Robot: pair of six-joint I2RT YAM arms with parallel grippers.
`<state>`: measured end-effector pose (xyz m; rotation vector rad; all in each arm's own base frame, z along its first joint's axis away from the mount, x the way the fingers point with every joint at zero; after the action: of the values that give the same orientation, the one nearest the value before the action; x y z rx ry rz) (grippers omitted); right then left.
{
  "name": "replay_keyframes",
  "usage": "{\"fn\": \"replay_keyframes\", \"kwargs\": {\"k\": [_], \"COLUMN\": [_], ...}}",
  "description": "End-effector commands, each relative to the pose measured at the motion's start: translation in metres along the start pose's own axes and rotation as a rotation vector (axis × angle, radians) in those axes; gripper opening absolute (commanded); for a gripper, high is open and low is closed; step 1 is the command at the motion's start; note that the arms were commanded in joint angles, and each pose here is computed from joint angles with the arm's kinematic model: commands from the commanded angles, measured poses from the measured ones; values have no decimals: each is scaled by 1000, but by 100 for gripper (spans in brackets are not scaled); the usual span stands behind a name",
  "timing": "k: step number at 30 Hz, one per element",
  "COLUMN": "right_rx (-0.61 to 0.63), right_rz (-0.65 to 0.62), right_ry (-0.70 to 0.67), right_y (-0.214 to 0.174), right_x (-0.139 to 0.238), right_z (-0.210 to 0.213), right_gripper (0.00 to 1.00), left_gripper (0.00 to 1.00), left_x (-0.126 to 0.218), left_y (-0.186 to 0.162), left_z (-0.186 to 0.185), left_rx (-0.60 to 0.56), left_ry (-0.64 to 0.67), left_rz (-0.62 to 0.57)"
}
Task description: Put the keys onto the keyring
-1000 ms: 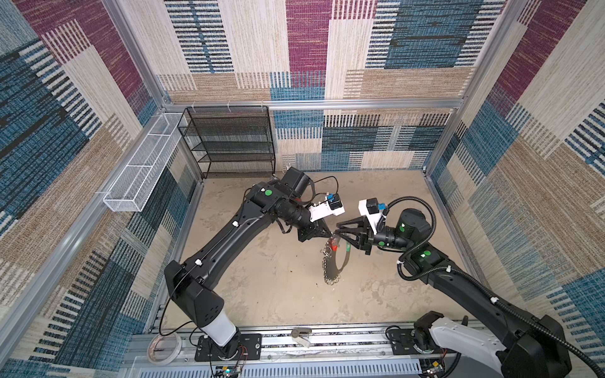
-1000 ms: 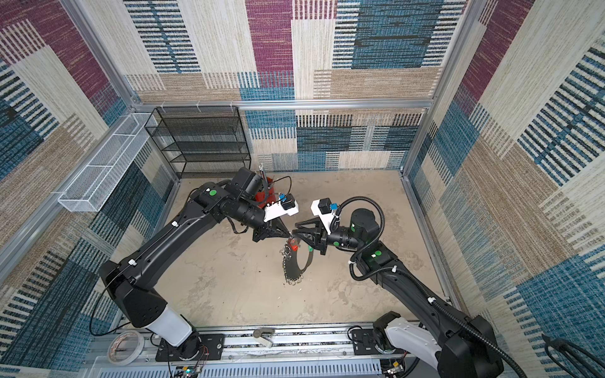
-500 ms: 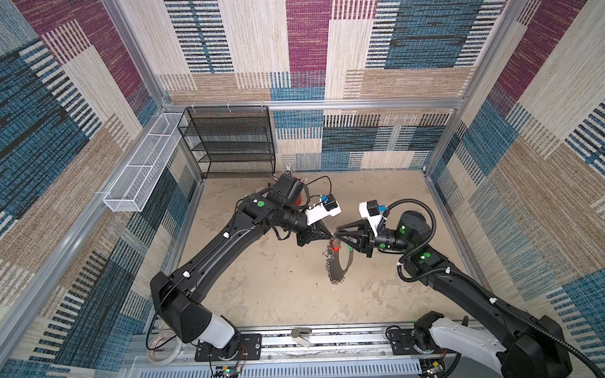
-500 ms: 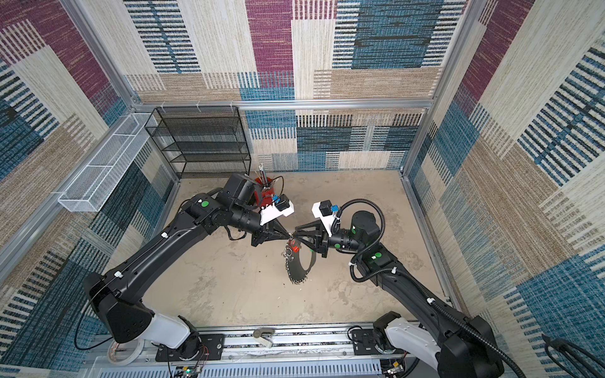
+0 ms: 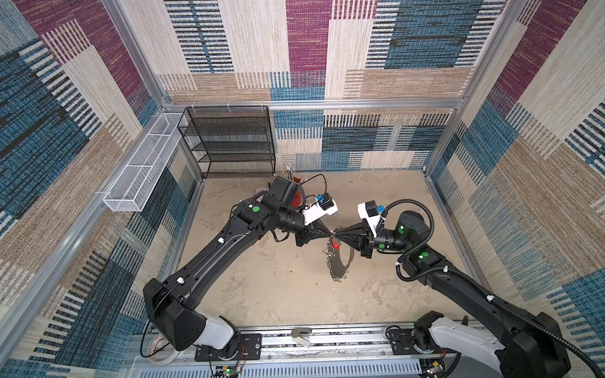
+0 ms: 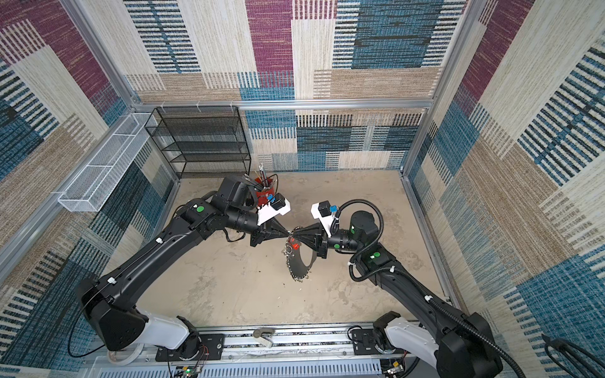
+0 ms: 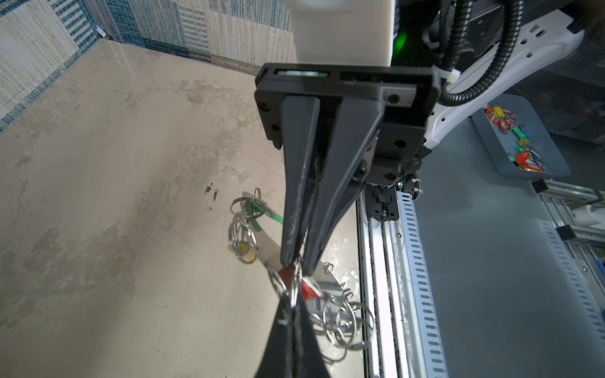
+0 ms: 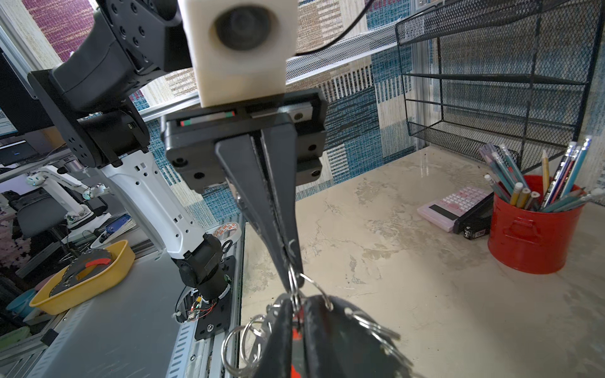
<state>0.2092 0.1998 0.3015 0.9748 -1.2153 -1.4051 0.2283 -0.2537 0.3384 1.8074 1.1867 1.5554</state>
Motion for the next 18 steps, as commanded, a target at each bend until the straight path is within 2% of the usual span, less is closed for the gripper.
{"fn": "replay_keyframes", "kwargs": {"k": [1, 3, 18], "right_rx": [21, 19, -20], "right_rz": [-27, -26, -8], "right_ry": [12, 10, -22], "right_y": [7, 6, -7], "right_x": [0, 0, 2], "right_z": [1, 1, -1], "right_gripper": [5, 0, 0], "left_gripper": [0, 0, 0], "left_x": [2, 3, 9], "left_y": [7, 7, 10], "left_z": [-2, -2, 1], "left_rx": [12, 12, 17], "left_ry": [-20, -18, 16], "left_rz": [-48, -53, -133]}}
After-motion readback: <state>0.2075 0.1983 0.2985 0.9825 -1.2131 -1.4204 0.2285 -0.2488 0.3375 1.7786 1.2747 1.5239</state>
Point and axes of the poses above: each gripper's point midway between its finger pads, its own x axis back along the fingers, its own z axis along the line the jaws close on, y = z × x, the point moved 7 cm from there along x, back along the fingers, and after that the axes turned 7 degrees about x, right-handed, at the moved point
